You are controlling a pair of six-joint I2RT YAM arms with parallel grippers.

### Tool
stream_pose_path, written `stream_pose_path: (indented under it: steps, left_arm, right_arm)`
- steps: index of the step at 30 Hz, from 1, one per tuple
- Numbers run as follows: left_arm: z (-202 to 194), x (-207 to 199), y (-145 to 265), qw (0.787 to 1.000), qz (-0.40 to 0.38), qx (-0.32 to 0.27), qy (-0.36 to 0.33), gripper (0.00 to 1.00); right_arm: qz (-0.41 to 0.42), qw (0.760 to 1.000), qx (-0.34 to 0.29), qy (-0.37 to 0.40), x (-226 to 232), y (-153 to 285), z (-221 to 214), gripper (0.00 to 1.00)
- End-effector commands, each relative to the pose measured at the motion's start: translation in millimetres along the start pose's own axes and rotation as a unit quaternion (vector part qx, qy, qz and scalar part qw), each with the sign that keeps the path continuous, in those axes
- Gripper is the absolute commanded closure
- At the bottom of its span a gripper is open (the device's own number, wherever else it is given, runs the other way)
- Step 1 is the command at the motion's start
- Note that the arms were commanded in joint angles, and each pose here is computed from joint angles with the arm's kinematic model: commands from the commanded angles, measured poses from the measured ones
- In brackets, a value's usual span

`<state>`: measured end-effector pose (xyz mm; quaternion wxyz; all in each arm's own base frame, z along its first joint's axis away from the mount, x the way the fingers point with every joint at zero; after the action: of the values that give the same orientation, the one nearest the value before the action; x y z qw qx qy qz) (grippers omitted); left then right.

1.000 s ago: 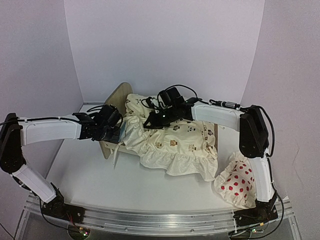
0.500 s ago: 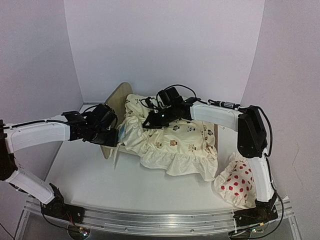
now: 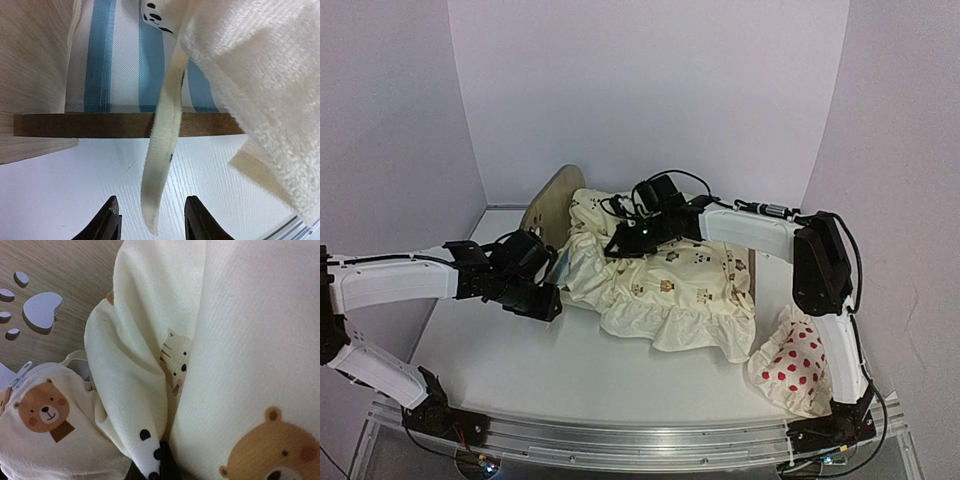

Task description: Set up the pet bed

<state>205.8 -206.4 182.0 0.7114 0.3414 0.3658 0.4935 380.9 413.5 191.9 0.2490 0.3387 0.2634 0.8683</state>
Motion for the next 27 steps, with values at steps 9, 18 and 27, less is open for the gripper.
stream_pose_path:
  steps: [9,18,27]
  left_arm:
    - [-23,-7,-20,0.998,-0.038,0.046,-0.024,1.00]
    - [-61,-26,-7,0.985,-0.097,0.136,-0.040,1.00]
    - [-39,-34,18,0.992,-0.062,0.103,-0.025,0.54]
  right_arm:
    - [-0.012,0.999,0.028,-0.018,-10,-11,-11,1.00]
    - [-0.014,0.999,0.029,-0.019,-11,-14,-12,1.00]
    - [-0.014,0.999,0.029,-0.018,-10,-12,-11,1.00]
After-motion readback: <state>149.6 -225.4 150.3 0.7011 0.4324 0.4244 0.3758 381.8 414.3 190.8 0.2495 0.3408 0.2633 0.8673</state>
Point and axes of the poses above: each gripper's point midway between its finger pads, its own y axis back along the fingers, its own x axis along the line the jaws close on, z = x × y, the point moved 8 cm from there along y, back along the fingers, and after that the axes turned 3 degrees about y, right-handed, at the moved point
